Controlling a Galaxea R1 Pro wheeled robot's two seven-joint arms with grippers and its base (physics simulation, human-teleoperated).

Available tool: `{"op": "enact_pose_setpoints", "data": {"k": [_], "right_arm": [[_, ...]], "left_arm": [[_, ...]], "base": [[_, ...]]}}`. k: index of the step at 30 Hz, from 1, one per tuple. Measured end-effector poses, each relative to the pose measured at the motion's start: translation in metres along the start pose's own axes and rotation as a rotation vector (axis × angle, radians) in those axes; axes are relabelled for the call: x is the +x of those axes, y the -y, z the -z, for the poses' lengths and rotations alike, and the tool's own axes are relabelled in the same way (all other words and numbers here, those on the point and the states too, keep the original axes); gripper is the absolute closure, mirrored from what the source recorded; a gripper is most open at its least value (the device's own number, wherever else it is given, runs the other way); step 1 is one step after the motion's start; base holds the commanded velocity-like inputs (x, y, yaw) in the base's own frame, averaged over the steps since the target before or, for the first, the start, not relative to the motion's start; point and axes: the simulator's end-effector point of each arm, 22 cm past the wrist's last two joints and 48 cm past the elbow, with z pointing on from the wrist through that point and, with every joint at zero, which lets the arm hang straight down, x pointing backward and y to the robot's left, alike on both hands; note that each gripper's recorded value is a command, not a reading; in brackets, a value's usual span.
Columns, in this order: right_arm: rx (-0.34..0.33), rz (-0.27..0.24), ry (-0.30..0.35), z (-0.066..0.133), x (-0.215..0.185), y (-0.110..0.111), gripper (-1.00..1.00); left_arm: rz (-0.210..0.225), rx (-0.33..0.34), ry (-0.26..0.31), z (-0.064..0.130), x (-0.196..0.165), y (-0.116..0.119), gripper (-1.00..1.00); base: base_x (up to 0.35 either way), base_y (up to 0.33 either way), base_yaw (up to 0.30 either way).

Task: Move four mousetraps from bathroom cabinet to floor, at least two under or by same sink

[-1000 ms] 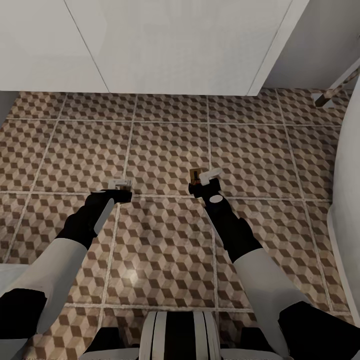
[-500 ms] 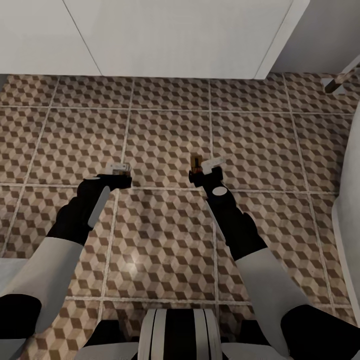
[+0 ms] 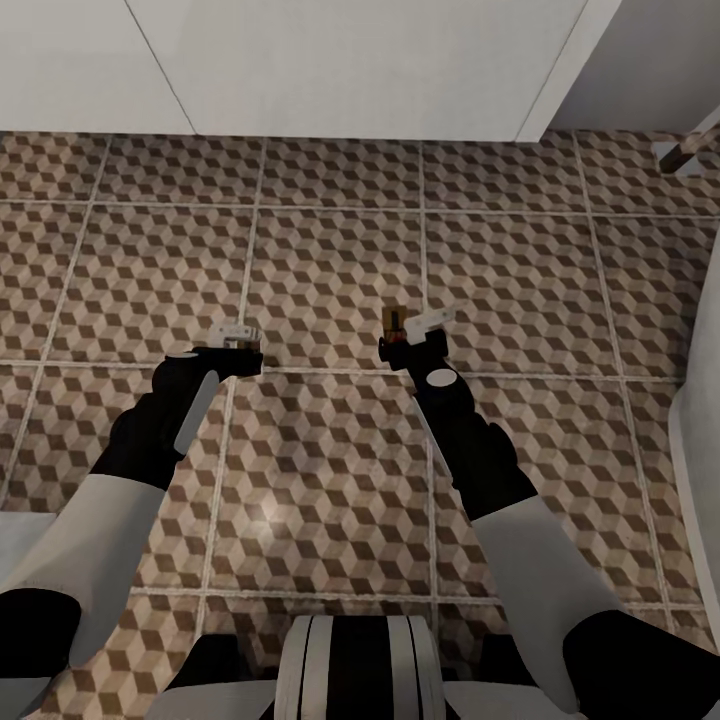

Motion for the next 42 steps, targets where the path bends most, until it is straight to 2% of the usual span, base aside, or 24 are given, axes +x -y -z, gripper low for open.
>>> {"op": "enact_pose_setpoints", "data": {"k": [7,14,16,19,21,23,28,32,36,42], "right_arm": [[-0.001,0.0,-0.002,-0.001,0.002,0.0,1.0],[-0.001,0.0,-0.006,-0.001,0.003,0.0,1.0],[-0.001,0.001,-0.02,-0.001,0.006,0.0,1.0],[-0.001,0.009,-0.08,-0.001,0.02,0.0,1.0],[0.0,0.015,-0.115,0.0,0.028,0.0,1.0],[0.001,0.018,-0.139,0.0,0.033,0.001,1.0],[0.012,0.024,-0.126,-0.004,0.016,0.008,1.0],[0.028,0.04,-0.114,-0.015,-0.012,0.019,1.0],[0.041,0.061,-0.111,-0.028,-0.035,0.029,1.0],[0.052,0.101,-0.17,-0.049,-0.034,0.038,1.0]], "left_arm": [[0.0,0.0,0.0,-0.001,0.0,0.0,1.0],[0.0,0.004,0.028,0.004,-0.011,0.002,1.0],[0.0,0.004,0.031,0.005,-0.012,0.002,1.0],[-0.003,0.003,0.028,0.004,-0.011,0.003,1.0],[-0.009,-0.001,0.015,0.002,-0.006,0.004,1.0],[-0.022,-0.007,-0.026,-0.003,0.008,0.009,1.0],[-0.08,-0.053,-0.127,-0.019,0.043,0.008,1.0],[-0.107,-0.074,-0.149,-0.028,0.032,0.01,1.0],[-0.113,-0.095,-0.155,-0.036,0.0,0.003,1.0],[-0.118,-0.109,-0.191,-0.043,-0.052,0.002,1.0]], "base": [[0.0,0.0,0.0],[0.0,0.0,0.0],[0.0,0.0,0.0],[0.0,0.0,0.0],[0.0,0.0,0.0],[0.0,0.0,0.0],[0.0,0.0,0.0],[0.0,0.0,0.0],[0.0,0.0,0.0],[0.0,0.0,0.0]]}}
